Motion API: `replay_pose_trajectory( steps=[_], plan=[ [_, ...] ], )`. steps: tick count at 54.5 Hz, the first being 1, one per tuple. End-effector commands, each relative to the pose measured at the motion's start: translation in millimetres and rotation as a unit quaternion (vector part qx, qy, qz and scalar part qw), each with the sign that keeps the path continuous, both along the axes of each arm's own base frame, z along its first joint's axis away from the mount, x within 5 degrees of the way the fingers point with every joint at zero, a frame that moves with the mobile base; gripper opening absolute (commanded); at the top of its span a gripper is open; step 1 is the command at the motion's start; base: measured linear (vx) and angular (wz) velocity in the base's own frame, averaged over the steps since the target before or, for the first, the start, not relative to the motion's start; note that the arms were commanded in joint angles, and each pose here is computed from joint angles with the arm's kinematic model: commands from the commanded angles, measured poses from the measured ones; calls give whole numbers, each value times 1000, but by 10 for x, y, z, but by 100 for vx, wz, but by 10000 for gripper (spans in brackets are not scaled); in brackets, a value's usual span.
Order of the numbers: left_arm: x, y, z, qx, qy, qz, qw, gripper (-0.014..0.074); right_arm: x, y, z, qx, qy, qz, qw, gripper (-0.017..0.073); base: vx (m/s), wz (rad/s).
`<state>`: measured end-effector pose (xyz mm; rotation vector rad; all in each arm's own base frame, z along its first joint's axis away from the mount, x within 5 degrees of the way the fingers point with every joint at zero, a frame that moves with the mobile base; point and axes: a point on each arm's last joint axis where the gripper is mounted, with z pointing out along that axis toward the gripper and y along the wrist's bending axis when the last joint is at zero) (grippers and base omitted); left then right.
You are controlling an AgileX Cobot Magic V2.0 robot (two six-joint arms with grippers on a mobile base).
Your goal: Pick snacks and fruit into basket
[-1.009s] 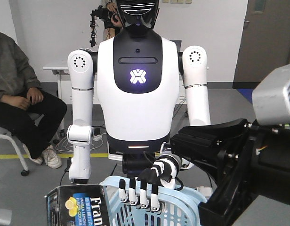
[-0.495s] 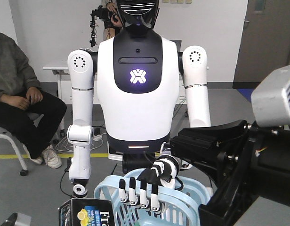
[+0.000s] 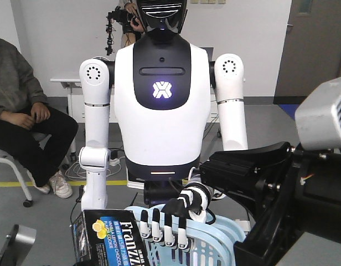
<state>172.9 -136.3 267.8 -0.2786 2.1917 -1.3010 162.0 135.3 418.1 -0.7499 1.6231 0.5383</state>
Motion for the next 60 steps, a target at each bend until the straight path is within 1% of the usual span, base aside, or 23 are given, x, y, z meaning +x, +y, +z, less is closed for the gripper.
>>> replay_pose_trajectory(
  steps=[1, 17, 23, 32, 38, 51, 60],
  plan=[
    [7, -44, 185, -61, 8, 1, 998, 2, -22, -53, 183, 35, -37, -16, 999, -8, 0, 0],
    [-2, -51, 189, -68, 14, -2, 998, 2, -22, -53, 183, 34, -37, -16, 999, -8, 0, 0],
    [-2, -52, 190, -85, 37, 7, 996, 2, -23, -52, 182, 34, -37, -16, 999, -8, 0, 0],
    [-19, -52, 160, -92, 52, 7, 994, 2, -22, -53, 183, 35, -38, -16, 999, -8, 0, 0],
    [-52, -51, 97, -108, 87, 11, 990, 2, -22, -53, 183, 35, -38, -16, 999, -8, 0, 0],
    [-49, -36, 66, -104, 92, 20, 990, 2, -22, -53, 183, 35, -38, -16, 999, -8, 0, 0],
    [-33, -49, 37, -114, 116, 27, 986, 2, -22, -53, 184, 35, -38, -17, 999, -8, 0, 0]
  ],
)
